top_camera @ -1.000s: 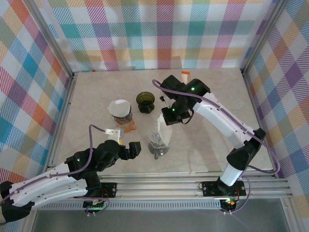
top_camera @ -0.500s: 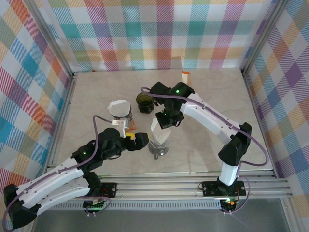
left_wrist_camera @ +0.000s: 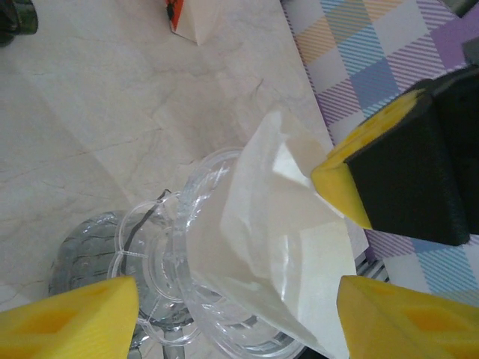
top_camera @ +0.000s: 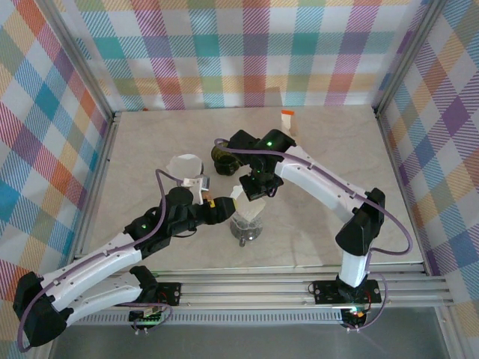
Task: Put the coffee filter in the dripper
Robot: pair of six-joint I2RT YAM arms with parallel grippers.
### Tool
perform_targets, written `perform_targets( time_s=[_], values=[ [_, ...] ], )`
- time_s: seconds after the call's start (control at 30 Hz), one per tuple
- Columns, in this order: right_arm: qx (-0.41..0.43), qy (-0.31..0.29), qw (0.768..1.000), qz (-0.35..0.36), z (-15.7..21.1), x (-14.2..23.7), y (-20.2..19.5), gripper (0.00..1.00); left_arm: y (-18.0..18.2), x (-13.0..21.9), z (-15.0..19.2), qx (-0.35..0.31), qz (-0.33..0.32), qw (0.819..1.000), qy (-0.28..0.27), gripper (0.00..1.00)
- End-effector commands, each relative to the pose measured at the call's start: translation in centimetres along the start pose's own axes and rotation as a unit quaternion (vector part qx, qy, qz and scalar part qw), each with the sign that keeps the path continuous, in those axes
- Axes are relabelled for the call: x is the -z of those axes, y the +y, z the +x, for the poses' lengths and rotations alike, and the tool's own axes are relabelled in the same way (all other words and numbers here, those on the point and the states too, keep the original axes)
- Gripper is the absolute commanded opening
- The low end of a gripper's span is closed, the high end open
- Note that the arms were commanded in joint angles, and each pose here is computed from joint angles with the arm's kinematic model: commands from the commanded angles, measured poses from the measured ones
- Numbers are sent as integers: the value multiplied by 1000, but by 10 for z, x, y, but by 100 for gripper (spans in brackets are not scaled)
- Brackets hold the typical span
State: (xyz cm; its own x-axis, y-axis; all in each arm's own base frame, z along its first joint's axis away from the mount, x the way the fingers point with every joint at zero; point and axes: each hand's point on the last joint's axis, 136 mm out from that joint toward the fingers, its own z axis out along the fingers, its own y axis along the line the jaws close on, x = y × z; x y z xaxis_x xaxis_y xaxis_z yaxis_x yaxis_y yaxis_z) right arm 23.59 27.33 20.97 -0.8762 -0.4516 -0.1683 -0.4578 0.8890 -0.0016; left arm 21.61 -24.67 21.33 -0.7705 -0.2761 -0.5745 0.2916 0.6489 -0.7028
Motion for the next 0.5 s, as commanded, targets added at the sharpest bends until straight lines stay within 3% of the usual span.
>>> perform_targets(
  time_s=[0.0,0.2,0.33,0.47],
  values=[
    [2,-7,1000,5,-1,3,0,0,-1,2,-13,2,-10,1000,-17,68],
    [3,-9,1000,5,-1,2,1,0,1,-5,-12,4,-11,1000,-10,72],
    [2,-14,1000,4,-1,2,2,0,7,-10,-10,10,-24,1000,-3,61],
    [-3,-29,1000,-2,-3,7,2,12,12,-11,-7,15,-30,999,3,59]
  ],
)
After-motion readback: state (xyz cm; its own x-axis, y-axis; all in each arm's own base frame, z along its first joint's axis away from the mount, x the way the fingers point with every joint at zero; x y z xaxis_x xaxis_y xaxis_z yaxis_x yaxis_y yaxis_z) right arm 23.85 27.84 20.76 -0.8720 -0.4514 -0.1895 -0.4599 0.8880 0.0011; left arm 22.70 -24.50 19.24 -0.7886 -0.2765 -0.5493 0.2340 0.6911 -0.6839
